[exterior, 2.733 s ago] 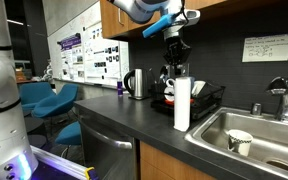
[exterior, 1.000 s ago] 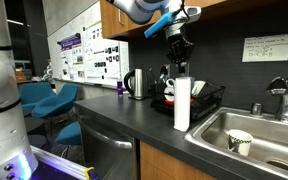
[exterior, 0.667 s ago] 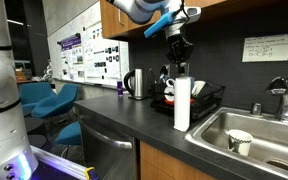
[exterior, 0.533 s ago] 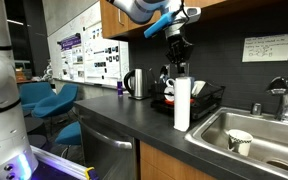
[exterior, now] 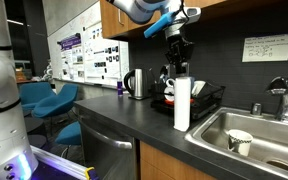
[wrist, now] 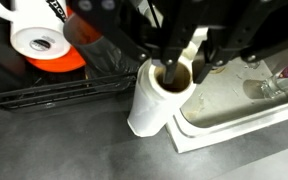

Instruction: Shift the paper towel roll to the left

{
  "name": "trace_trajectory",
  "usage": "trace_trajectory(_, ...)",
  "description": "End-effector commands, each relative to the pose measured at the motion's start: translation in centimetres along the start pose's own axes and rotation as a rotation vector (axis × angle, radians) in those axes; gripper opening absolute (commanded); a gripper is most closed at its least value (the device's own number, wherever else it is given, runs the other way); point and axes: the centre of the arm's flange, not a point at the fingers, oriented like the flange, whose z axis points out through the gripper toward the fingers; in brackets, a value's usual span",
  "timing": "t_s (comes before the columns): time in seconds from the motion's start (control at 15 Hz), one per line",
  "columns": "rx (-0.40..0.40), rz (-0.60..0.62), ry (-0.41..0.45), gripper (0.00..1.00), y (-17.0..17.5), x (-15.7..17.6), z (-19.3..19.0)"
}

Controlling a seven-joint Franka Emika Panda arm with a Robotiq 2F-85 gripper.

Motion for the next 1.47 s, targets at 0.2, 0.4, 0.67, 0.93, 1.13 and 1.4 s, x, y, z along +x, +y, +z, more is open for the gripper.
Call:
trace_trajectory(0.2, 0.0, 0.0, 0.0, 0.26, 0.0, 0.0, 0.0)
trace_trajectory(0.4, -0.015, -0.003, 0.005, 0.52, -7.2, -1.9, 0.6)
trace_trajectory(0.67, -0.038, -0.014, 0.009, 0.23, -15.6, -3.2, 1.8)
trace_trajectory(0.93, -0.045, -0.022, 0.031, 0.03, -24.6, -5.8, 1.6)
trace_trajectory(1.13, -0.053, -0.011, 0.018, 0.0, -27.5, -8.2, 0.6)
trace_trajectory(1.4, -0.055, 0.003, -0.011, 0.0, -27.5, -10.8, -0.1)
